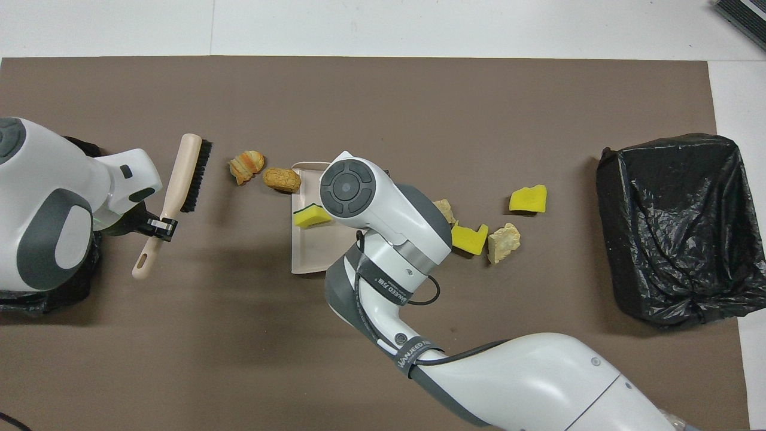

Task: Sweep and dump trash in bin
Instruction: 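Sweep the bread rolls and sponge into the dustpan with the left gripper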

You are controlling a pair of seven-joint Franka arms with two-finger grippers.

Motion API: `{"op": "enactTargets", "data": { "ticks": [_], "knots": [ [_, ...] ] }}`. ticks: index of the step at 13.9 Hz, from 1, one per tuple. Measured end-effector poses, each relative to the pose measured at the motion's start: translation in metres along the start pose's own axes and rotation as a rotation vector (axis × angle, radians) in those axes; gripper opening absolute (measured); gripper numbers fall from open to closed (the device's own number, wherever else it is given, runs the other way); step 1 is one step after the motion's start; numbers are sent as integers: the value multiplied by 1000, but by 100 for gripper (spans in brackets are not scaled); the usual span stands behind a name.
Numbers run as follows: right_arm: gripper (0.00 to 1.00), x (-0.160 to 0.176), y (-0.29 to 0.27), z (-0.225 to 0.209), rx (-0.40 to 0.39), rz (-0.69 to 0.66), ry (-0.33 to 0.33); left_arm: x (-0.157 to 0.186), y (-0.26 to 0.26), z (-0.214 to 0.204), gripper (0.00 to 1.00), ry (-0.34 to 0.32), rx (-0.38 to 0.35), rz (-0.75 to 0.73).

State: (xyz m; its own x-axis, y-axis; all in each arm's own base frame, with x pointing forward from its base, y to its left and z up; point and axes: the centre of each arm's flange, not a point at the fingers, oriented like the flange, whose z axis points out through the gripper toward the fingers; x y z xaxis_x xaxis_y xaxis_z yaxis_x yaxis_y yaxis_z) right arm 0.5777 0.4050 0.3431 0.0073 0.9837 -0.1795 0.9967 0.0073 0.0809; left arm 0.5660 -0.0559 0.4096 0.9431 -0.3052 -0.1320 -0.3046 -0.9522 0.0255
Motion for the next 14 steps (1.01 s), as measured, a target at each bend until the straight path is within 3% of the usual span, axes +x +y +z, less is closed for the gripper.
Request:
{"op": "enactTargets", "data": {
  "ticks": [5, 12, 14],
  "knots": [
    [31, 13, -10, -4, -33, 22, -40, 41, -1, 43, 26, -6, 13, 38],
    [31, 11, -9, -4, -34, 29, -44, 33, 53, 59, 26, -54, 13, 125],
    [31, 11, -9, -4, -34, 30, -45, 21, 78, 61, 26, -83, -19, 138]
  ]
}}
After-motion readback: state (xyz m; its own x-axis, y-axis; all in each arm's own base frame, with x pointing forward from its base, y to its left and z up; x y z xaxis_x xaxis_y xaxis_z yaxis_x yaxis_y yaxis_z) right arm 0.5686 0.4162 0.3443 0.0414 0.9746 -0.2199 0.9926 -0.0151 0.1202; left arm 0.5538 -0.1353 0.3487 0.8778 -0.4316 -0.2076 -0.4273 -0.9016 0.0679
